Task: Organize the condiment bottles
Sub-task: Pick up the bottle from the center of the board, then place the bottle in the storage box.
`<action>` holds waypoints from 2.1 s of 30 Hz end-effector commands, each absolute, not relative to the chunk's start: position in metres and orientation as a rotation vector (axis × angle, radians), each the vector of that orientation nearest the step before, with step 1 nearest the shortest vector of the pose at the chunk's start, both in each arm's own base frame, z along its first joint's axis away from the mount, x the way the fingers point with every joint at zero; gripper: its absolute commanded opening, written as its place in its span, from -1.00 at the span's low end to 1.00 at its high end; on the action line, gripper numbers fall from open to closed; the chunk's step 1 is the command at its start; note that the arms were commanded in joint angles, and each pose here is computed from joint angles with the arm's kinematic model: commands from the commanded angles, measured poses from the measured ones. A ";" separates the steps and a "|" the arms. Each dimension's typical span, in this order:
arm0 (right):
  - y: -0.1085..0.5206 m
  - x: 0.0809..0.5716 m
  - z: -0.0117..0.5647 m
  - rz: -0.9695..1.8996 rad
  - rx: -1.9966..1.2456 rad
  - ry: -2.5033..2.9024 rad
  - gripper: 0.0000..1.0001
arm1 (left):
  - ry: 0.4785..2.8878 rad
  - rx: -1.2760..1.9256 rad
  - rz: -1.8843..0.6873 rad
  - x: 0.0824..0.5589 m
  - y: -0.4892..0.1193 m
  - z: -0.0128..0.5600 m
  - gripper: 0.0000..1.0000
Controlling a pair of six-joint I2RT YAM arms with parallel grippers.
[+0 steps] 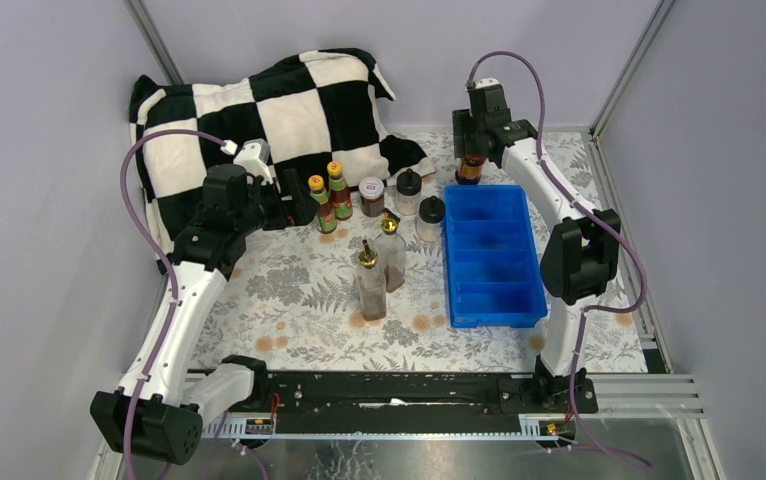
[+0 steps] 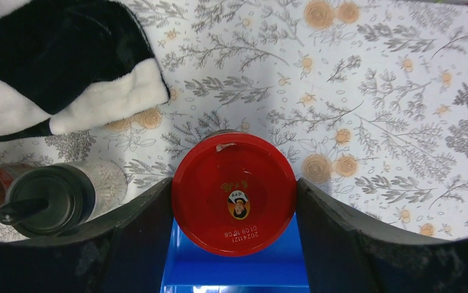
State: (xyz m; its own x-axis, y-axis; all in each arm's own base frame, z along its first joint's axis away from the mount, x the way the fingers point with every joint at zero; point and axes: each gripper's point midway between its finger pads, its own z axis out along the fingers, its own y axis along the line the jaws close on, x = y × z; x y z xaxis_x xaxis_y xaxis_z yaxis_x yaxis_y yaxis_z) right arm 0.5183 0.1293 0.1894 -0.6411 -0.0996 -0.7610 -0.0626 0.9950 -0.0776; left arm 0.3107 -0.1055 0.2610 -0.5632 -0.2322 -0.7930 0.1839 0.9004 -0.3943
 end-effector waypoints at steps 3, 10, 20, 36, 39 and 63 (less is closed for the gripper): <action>0.113 0.517 0.298 -0.078 -0.045 2.028 0.06 | 2.071 -0.030 -0.555 0.311 -0.105 0.272 0.97; 0.099 0.494 0.322 -0.106 -0.011 2.001 0.06 | 2.069 -0.021 -0.558 0.309 -0.106 0.276 0.97; 0.079 0.462 0.335 -0.167 0.022 1.993 0.05 | 2.070 -0.015 -0.582 0.305 -0.108 0.276 0.97; 0.061 0.436 0.271 -0.173 0.079 2.078 0.06 | 2.079 -0.013 -0.607 0.297 -0.111 0.273 0.97; 0.059 0.441 0.261 -0.156 0.095 2.089 0.06 | 2.077 -0.015 -0.609 0.296 -0.111 0.273 0.97; 0.065 0.469 0.189 -0.080 0.115 2.206 0.05 | 2.088 -0.034 -0.603 0.297 -0.110 0.271 0.97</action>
